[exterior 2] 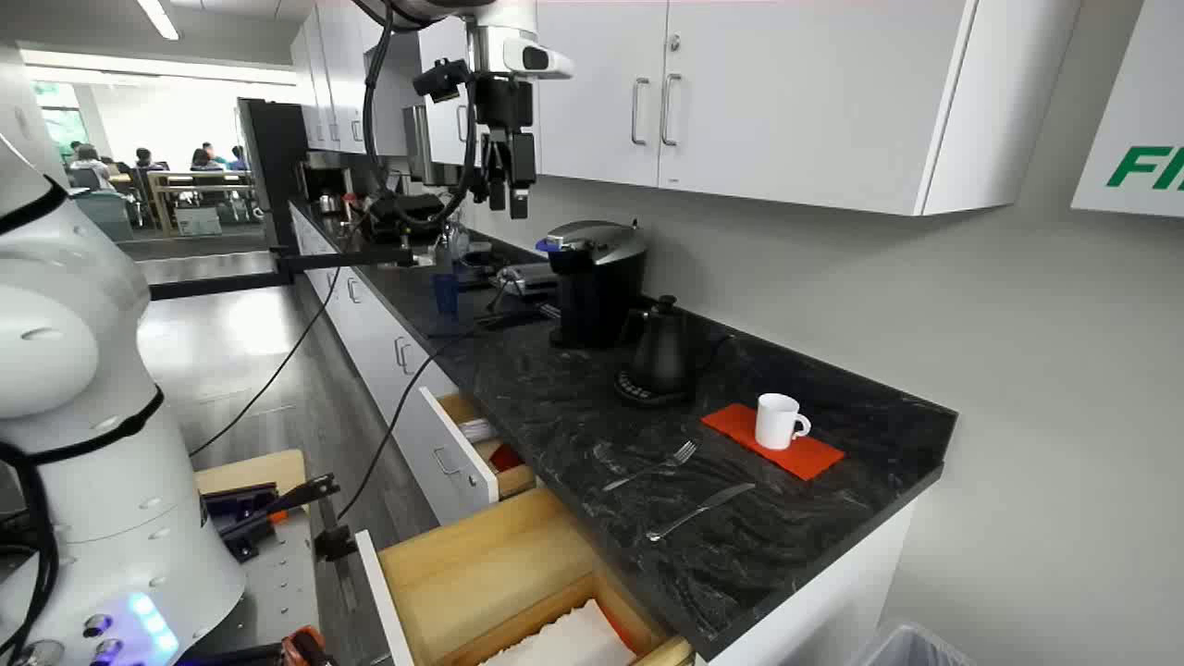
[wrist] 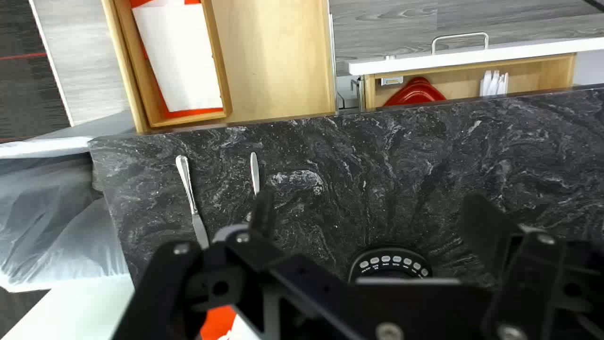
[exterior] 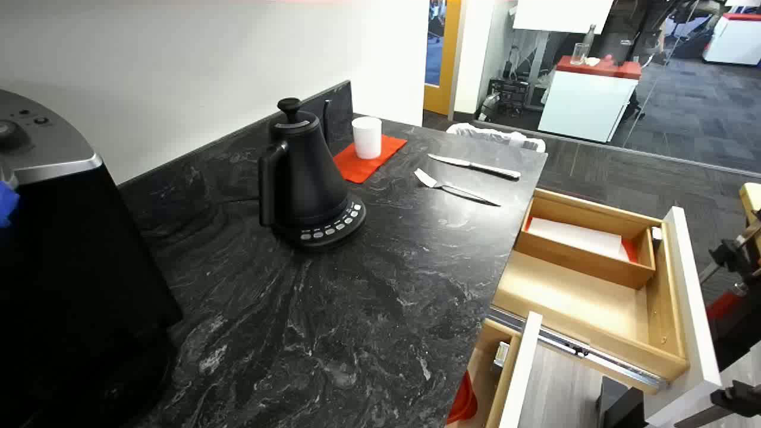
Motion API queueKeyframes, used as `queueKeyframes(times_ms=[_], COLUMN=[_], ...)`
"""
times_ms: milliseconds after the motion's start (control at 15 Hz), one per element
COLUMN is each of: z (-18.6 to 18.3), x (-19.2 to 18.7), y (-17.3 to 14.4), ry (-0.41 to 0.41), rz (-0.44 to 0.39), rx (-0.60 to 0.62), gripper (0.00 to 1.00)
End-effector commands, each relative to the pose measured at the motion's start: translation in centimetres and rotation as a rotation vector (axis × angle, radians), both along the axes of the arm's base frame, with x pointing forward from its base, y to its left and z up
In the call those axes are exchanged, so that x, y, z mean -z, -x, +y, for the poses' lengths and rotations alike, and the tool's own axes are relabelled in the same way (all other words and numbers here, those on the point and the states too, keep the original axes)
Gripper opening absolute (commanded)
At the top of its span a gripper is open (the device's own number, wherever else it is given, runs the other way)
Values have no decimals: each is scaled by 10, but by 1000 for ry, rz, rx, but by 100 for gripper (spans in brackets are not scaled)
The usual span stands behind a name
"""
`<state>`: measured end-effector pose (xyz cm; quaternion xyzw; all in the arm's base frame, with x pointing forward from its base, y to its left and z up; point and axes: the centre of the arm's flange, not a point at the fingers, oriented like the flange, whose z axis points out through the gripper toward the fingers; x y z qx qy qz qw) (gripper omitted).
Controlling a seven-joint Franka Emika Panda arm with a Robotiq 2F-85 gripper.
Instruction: Put the silver fork and silver knife inside the open drawer
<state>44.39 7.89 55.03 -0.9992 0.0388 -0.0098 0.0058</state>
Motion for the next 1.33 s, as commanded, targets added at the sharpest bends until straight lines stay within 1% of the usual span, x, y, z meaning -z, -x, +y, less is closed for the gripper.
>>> queueKeyframes(times_ms=[0, 1267], z=[0, 0], x=[0, 0], y=[0, 0], ry=[0, 0], rz=[0, -1], rx=[0, 0], gripper=[100, 100])
